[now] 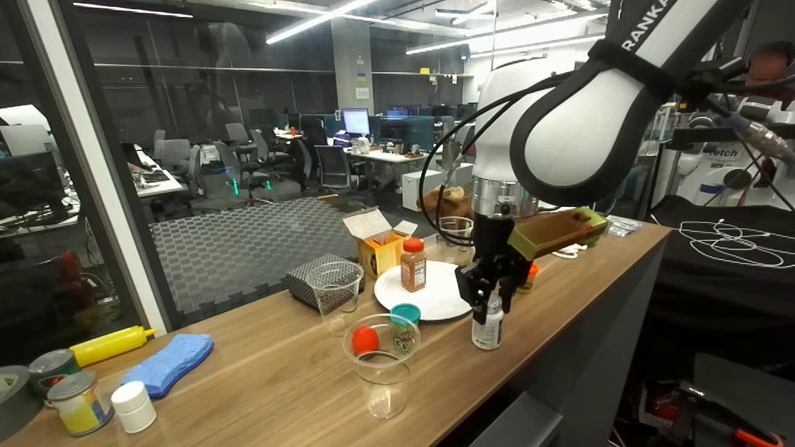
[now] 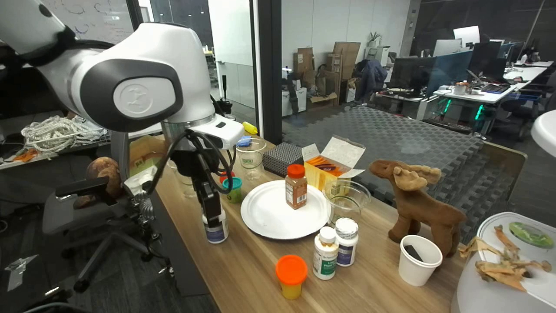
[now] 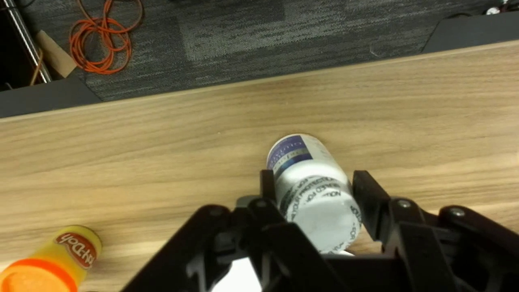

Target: Put three bottles on the white plate then stack clear cups together then put the rest of the bottles on the white plate

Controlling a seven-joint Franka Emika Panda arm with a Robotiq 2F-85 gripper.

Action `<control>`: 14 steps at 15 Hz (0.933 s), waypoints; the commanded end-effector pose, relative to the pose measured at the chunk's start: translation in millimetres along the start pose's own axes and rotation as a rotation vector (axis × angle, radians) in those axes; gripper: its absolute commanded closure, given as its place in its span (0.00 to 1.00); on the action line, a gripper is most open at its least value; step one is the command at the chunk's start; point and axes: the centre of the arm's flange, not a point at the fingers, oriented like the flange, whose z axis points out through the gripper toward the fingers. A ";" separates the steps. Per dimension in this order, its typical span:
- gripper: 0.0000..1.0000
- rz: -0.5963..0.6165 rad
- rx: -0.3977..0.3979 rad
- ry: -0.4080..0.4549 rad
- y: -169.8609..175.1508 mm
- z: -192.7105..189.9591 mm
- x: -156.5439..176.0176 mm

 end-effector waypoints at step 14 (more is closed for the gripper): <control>0.74 0.135 -0.025 0.158 24.8 -105.4 75.9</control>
